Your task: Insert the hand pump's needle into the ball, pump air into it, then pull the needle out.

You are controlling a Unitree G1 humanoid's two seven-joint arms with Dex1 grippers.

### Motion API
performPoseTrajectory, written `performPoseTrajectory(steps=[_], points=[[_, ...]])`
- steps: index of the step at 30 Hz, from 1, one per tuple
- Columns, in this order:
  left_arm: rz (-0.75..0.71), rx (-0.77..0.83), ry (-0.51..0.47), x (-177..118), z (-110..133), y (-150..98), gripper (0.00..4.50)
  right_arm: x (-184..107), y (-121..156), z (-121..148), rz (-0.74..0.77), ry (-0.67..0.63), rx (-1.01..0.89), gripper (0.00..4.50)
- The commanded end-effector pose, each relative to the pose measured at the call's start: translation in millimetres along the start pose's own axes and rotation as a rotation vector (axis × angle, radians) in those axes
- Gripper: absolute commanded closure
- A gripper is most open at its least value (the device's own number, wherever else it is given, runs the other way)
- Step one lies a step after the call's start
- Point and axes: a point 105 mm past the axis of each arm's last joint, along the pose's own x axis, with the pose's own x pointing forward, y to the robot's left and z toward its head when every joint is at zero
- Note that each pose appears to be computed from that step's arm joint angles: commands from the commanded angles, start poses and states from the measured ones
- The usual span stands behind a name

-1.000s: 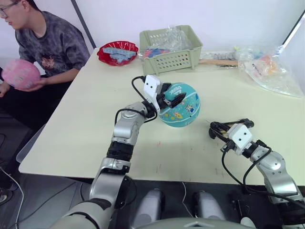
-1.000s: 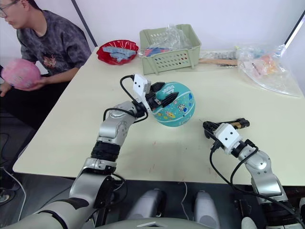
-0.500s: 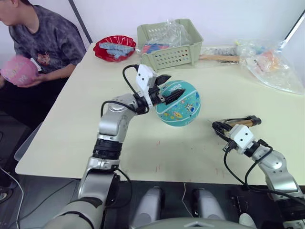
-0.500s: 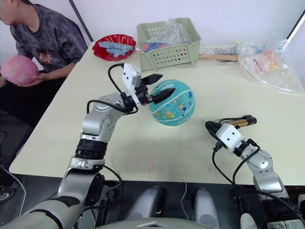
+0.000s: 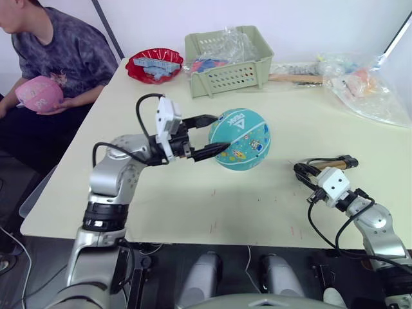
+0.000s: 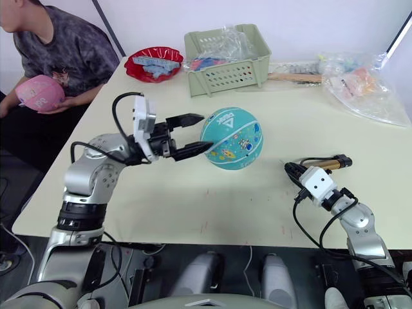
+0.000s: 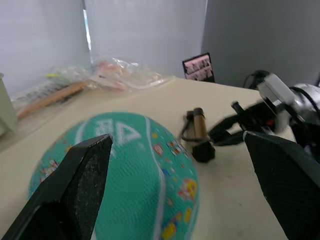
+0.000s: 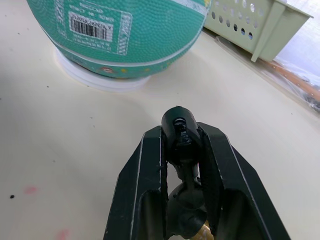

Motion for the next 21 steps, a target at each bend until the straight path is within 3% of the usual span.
performPoseTrajectory(steps=[1,21], points=[[-0.070,0.054,0.003,-15.0,6.3,-16.8,0.00,-5.9,-18.3,-7.3,-0.071,0.029,-0.016,4.17],[-0.092,0.060,0.055,-57.0,-12.7,-39.7,0.00,0.9,-30.8,-14.3,-0.105,0.044,-0.023,4.17]])
